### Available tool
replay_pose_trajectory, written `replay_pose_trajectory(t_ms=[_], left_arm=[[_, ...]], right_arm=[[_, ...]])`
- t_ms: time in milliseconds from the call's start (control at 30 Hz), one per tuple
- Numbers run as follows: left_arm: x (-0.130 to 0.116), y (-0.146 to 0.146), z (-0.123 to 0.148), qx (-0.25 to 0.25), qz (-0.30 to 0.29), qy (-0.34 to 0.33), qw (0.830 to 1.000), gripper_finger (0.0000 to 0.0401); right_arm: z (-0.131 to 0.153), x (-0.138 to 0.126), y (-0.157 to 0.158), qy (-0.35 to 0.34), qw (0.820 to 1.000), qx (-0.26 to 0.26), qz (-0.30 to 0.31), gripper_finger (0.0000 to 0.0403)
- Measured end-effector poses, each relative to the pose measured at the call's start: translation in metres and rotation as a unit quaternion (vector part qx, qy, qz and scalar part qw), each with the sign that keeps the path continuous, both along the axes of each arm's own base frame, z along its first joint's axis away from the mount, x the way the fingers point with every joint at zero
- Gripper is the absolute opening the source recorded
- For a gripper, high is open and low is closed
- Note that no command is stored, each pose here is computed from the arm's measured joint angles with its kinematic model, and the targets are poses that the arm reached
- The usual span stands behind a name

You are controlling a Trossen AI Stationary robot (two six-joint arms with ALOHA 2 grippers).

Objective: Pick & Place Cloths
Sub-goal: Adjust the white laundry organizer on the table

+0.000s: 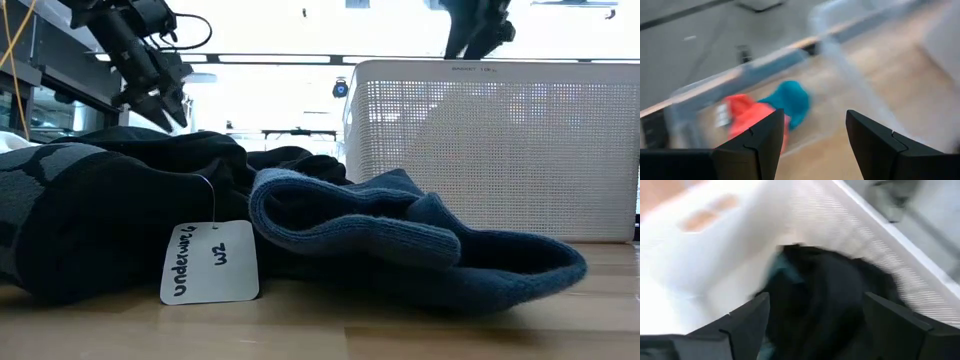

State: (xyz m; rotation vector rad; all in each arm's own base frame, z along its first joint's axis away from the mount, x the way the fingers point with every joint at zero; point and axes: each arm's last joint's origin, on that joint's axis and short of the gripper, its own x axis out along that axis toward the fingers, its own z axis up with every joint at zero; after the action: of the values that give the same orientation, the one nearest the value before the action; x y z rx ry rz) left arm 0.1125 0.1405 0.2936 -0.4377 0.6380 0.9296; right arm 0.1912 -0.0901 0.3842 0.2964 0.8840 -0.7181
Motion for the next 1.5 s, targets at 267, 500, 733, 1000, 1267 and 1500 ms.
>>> replay_pose_trajectory(t_ms=[267, 500, 733, 1000, 1267, 1500], left_arm=[[0.003, -0.021, 0.015, 0.002, -0.148, -0.091, 0.985, 0.0206], [0.007, -0.055, 0.018, 0.036, -0.209, -0.137, 0.968, 0.0206], [0.007, -0.079, 0.012, 0.068, -0.209, -0.151, 0.964, 0.0206], [0.011, -0.093, 0.013, 0.084, -0.217, -0.143, 0.962, 0.0206], [0.013, -0.097, 0.013, 0.091, -0.207, -0.140, 0.964, 0.0206], [0.013, -0.097, 0.013, 0.091, -0.206, -0.141, 0.964, 0.0206]], right_arm=[[0.005, -0.018, 0.048, -0.131, 0.983, -0.009, 0.130, 0.0318], [-0.047, -0.018, 0.086, -0.179, 0.964, 0.026, 0.193, 0.0319], [-0.093, -0.003, 0.121, -0.227, 0.950, 0.009, 0.215, 0.0319], [-0.113, -0.001, 0.168, -0.222, 0.939, -0.002, 0.262, 0.0319], [-0.145, 0.001, 0.186, -0.179, 0.951, 0.021, 0.250, 0.0319], [-0.179, 0.004, 0.184, -0.176, 0.959, 0.035, 0.218, 0.0319]])
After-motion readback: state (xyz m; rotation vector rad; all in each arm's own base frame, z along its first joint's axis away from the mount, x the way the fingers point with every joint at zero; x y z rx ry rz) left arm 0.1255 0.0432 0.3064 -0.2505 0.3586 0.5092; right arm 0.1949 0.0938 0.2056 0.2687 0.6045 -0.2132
